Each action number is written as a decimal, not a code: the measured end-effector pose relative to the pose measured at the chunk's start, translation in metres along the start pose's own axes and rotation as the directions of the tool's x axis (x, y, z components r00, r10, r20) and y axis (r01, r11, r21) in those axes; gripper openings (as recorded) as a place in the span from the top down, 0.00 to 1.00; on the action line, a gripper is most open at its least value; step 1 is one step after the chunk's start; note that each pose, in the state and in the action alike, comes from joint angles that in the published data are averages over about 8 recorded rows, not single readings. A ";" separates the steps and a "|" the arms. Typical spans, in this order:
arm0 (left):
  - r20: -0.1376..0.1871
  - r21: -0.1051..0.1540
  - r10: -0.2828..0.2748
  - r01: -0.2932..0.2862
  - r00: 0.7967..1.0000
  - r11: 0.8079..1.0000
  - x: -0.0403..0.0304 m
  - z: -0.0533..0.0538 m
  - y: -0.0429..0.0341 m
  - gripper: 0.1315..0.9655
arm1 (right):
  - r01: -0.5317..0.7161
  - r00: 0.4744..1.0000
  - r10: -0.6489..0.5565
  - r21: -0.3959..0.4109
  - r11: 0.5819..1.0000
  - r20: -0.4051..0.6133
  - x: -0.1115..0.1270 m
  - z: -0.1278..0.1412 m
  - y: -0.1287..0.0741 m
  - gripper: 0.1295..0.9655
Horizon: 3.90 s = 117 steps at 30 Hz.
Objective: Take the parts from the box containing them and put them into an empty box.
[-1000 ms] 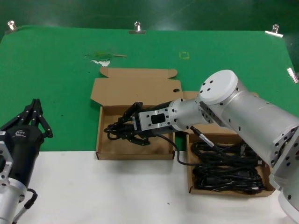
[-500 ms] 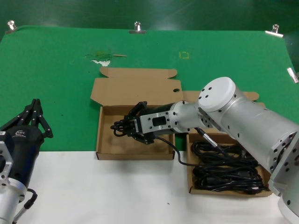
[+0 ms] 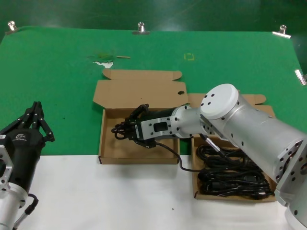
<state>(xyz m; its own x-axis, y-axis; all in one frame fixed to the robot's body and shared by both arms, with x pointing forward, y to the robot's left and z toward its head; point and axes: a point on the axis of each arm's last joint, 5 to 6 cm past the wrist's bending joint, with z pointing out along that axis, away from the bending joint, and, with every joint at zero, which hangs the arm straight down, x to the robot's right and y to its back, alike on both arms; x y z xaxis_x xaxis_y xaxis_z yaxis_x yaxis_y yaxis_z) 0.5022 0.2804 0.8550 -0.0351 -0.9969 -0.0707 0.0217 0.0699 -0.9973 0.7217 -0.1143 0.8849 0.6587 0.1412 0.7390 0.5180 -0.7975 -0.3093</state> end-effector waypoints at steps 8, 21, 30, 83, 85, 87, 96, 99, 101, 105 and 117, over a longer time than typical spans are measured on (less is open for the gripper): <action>0.000 0.000 0.000 0.000 1.000 1.000 0.0000 0.000 0.0000 0.98 | 0.006 1.000 -0.006 0.000 1.000 -0.005 -0.002 0.002 -0.002 0.78; 0.000 0.000 0.000 0.000 1.000 1.000 0.0000 0.000 0.0000 0.98 | -0.005 1.000 0.005 0.011 1.000 -0.027 -0.003 0.002 -0.002 0.63; 0.000 0.000 0.000 0.000 1.000 1.000 0.0000 0.000 0.0000 0.97 | -0.008 0.999 0.008 0.013 1.000 -0.032 -0.003 0.002 -0.002 0.41; 0.000 0.000 0.000 0.000 1.000 1.000 0.0000 0.000 0.0000 0.07 | -0.710 0.503 0.797 0.365 0.602 -0.335 -0.129 -0.040 -0.015 0.00; 0.000 0.000 0.000 0.000 1.000 1.000 0.0000 0.000 0.0000 0.05 | -0.724 0.463 0.813 0.378 0.577 -0.353 -0.133 -0.047 -0.012 0.00; 0.000 0.000 0.000 0.000 1.000 1.000 0.0000 0.000 0.0000 0.03 | -0.735 0.424 0.826 0.392 0.553 -0.371 -0.137 -0.055 -0.009 0.00; 0.000 0.000 0.000 0.000 1.000 1.000 0.0000 0.000 0.0000 0.01 | -0.764 0.247 0.856 0.453 0.460 -0.453 -0.154 -0.095 0.007 0.00; 0.000 0.000 0.000 0.000 1.000 1.000 0.0000 0.000 0.0000 0.00 | -0.766 0.191 0.856 0.473 0.436 -0.481 -0.160 -0.110 0.012 0.00; 0.000 0.000 0.000 0.000 1.000 1.000 0.0000 0.000 0.0000 0.00 | -0.766 0.153 0.853 0.486 0.421 -0.499 -0.164 -0.120 0.015 0.00; 0.000 0.000 0.000 0.000 1.000 1.000 0.0000 0.000 0.0000 0.00 | -0.761 0.081 0.841 0.512 0.398 -0.535 -0.171 -0.142 0.021 0.00; 0.000 0.000 0.000 0.000 1.000 1.000 0.0000 0.000 0.0000 0.00 | -0.743 -0.027 0.808 0.553 0.378 -0.588 -0.182 -0.181 0.029 0.00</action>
<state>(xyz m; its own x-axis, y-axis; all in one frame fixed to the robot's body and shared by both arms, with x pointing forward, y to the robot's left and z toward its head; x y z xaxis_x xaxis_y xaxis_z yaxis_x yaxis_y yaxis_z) 0.5022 0.2805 0.8551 -0.0350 -0.9969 -0.0706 0.0218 0.0699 -0.9973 0.5179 -0.2687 0.8493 0.0798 -0.9934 0.0819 0.0083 -0.0815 -0.9966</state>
